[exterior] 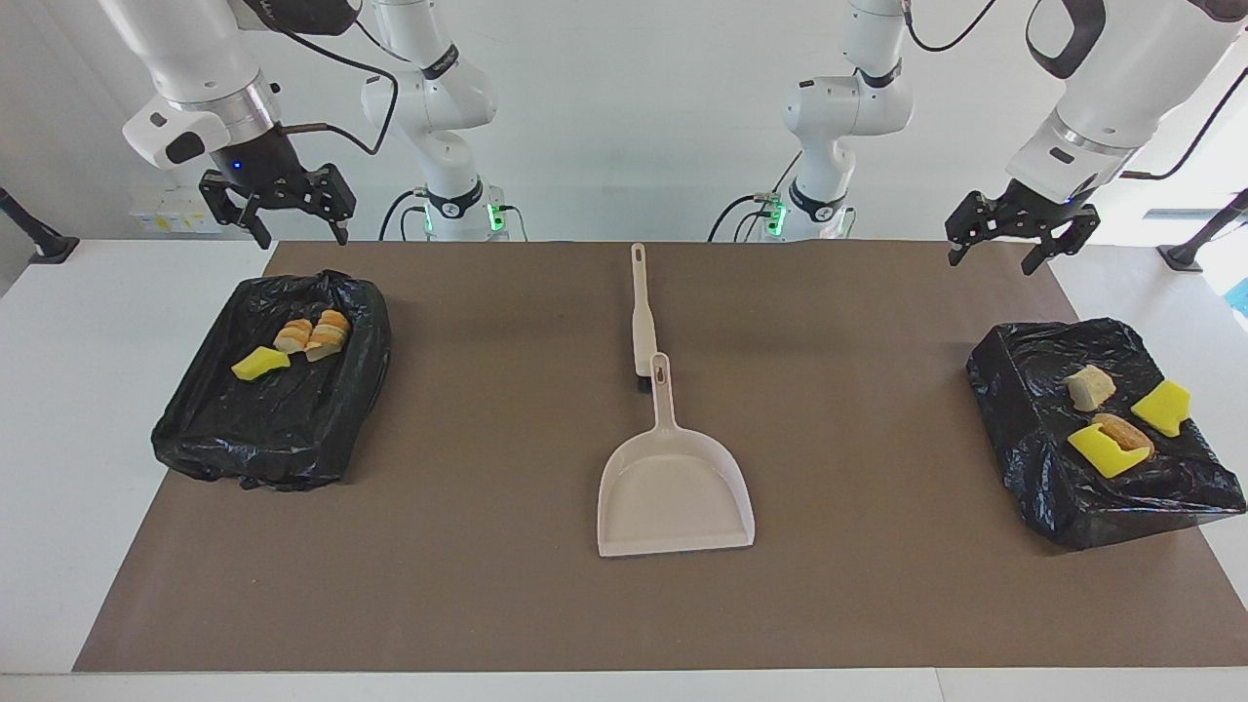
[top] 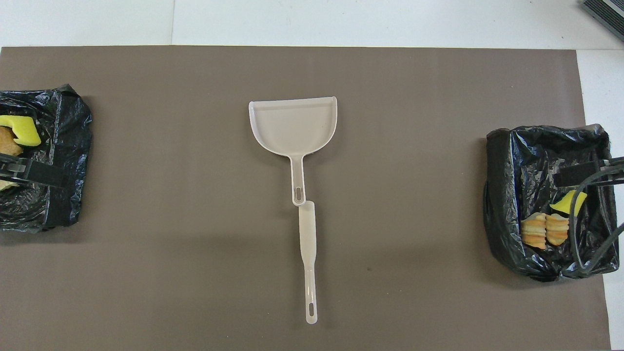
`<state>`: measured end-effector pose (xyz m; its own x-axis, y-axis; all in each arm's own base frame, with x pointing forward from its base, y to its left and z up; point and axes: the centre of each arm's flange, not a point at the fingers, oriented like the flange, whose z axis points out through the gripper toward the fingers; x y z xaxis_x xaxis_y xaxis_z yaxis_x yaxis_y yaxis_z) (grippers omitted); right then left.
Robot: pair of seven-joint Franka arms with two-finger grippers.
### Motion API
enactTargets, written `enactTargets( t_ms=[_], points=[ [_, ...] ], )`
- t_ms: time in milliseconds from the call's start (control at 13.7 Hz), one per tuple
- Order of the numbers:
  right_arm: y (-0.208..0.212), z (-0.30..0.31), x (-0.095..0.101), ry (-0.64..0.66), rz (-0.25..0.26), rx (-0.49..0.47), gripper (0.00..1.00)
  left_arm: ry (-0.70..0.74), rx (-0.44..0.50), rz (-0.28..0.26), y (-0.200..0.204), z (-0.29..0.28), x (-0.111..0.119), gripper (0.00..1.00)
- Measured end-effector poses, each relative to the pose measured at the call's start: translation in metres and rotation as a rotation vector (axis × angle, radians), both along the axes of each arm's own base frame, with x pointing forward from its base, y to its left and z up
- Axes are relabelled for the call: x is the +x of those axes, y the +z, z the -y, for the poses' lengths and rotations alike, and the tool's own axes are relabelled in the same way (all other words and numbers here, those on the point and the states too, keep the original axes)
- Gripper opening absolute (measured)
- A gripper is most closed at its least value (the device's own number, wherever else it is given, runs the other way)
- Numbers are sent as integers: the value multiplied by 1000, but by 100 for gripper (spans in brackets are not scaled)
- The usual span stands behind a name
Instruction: Sweep and dump trash in bin
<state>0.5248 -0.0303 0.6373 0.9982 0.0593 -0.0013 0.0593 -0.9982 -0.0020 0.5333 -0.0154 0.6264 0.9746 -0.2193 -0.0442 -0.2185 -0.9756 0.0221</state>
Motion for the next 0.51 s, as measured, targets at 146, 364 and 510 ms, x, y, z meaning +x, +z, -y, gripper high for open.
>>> enactTargets(
  t_ms=[146,364,510],
  points=[
    [0,0,0,0,0,0,100,6,-3,7,7,0,-1,100],
    [0,0,0,0,0,0,100,17,-8,4,8,1,-1,100],
    [0,0,0,0,0,0,100,17,-8,-2,6,2,-1,100]
  ],
)
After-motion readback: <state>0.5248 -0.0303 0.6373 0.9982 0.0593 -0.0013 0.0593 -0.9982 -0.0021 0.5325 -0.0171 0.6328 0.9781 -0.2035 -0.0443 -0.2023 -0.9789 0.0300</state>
